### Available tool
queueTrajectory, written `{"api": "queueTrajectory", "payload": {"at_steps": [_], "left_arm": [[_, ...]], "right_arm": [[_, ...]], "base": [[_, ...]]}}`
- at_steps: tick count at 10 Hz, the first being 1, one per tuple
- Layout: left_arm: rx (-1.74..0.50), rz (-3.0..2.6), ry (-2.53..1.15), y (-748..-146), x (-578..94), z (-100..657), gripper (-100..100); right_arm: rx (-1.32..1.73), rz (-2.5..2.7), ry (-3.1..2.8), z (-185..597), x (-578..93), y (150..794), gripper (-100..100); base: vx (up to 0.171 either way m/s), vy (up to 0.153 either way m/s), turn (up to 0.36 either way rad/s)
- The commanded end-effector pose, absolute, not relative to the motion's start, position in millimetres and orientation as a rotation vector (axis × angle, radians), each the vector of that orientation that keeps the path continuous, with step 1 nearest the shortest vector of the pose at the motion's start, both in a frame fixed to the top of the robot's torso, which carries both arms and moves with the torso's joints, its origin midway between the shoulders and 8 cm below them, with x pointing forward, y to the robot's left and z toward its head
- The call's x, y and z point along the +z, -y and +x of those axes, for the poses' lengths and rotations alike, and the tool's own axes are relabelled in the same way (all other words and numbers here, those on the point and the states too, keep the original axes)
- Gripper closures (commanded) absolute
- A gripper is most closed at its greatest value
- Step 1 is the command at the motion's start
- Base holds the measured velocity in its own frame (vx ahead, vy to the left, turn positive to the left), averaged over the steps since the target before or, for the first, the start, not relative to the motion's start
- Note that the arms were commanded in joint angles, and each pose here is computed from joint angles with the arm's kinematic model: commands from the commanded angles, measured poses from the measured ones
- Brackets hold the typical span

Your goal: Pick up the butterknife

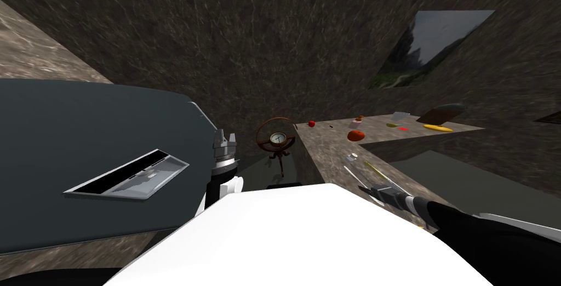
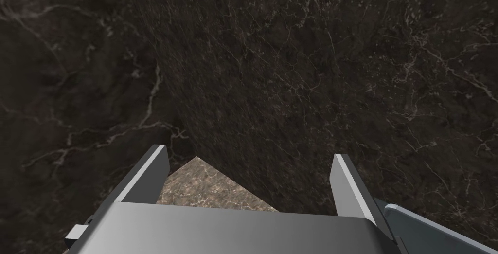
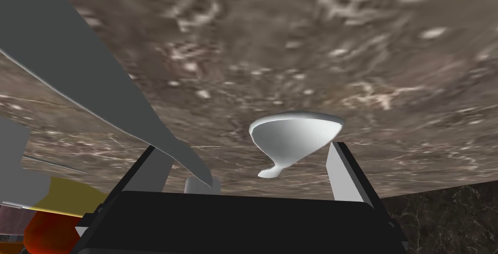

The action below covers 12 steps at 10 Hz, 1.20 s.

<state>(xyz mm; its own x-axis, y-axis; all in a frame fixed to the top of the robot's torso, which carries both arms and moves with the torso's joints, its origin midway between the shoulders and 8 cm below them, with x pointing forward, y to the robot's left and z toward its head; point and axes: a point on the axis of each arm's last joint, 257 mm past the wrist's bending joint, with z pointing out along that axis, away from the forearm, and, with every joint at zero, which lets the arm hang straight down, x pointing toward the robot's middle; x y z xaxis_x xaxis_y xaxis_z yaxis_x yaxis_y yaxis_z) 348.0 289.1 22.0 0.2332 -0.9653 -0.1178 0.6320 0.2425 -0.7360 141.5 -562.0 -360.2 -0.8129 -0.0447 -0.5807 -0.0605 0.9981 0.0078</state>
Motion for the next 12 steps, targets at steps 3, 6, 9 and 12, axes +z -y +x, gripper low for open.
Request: {"api": "queueTrajectory", "payload": {"at_steps": [3,6,9,12], "left_arm": [[-1.201,-0.626,-0.644,-289.1,22.0,348.0,0],[-1.201,-0.626,-0.644,-289.1,22.0,348.0,0],[-1.201,-0.626,-0.644,-289.1,21.9,348.0,0],[-1.201,-0.626,-0.644,-289.1,22.0,348.0,0]], "right_arm": [[0.030,-0.076,-2.522,141.1,-360.3,562.9,100],[0.032,-0.071,-2.522,140.9,-360.5,562.5,100],[0.039,-0.103,-2.519,150.9,-356.2,564.5,100],[0.045,-0.118,-2.520,158.4,-352.8,566.7,100]], "base": [[0.000,0.000,0.000],[0.000,0.000,0.000],[0.007,0.007,-0.025],[-0.005,0.008,-0.029]]}}
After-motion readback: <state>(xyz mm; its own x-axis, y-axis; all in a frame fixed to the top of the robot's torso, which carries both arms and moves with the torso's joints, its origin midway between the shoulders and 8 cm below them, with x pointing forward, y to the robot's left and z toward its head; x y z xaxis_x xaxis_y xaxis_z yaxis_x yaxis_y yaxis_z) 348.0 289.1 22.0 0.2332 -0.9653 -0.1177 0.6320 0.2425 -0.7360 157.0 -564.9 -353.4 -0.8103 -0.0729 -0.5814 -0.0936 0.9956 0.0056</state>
